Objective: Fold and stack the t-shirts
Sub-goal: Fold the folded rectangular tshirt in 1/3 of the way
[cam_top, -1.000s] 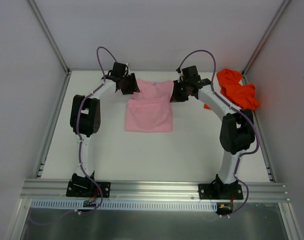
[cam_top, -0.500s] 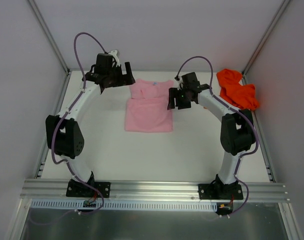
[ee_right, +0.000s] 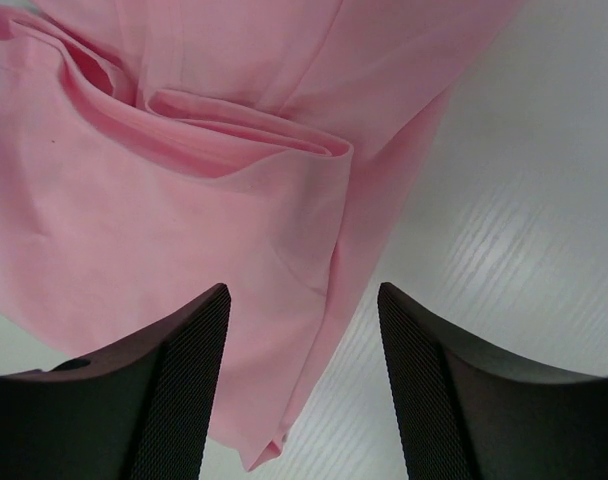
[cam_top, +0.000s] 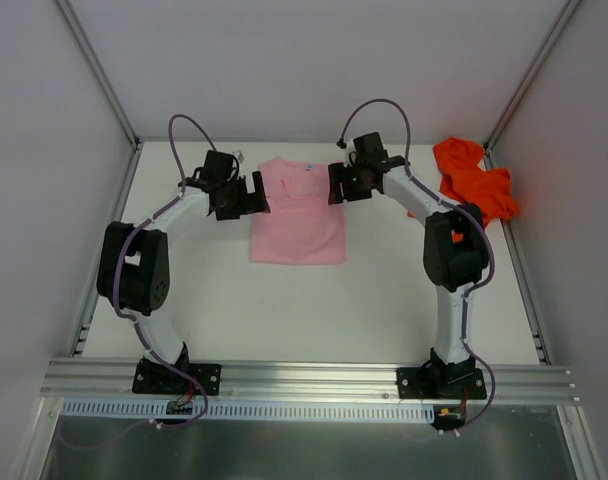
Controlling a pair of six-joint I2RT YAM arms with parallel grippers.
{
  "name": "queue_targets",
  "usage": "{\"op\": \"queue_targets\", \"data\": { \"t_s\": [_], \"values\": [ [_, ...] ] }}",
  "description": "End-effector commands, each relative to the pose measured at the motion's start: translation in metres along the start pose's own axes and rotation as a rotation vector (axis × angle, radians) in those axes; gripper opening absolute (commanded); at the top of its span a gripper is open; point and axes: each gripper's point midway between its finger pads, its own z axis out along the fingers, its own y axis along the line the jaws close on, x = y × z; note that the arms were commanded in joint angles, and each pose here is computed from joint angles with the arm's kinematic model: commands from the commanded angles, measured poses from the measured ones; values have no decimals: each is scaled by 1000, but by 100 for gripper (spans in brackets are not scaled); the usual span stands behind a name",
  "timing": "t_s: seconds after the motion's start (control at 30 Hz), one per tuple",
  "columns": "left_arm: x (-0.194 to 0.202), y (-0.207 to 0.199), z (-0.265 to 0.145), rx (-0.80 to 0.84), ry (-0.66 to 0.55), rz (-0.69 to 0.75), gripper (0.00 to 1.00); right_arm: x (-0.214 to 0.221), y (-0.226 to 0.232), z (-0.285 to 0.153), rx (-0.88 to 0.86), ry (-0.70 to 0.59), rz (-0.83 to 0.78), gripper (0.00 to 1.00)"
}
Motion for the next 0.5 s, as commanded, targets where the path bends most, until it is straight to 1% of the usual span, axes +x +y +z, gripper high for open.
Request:
{"op": "queue_targets", "data": {
  "t_s": [0.0,0.07,0.3,0.4,0.47],
  "values": [
    [-26,-11,-1,50,-77,-6,99,-3,3,15,-3,5,-24,62],
    [-26,-11,1,48,-73,-3,99,0,1,24,5,14,-21,59],
    [-23,-6,14,35,-45,-8,99,-13,5,34,-6,-26,-30,55],
    [-22,-5,19,31,-32,-7,99,-20,4,36,8,-45,-36,51],
    [-21,-4,22,28,-25,-6,99,-26,2,37,24,-59,-43,47]
  ]
}}
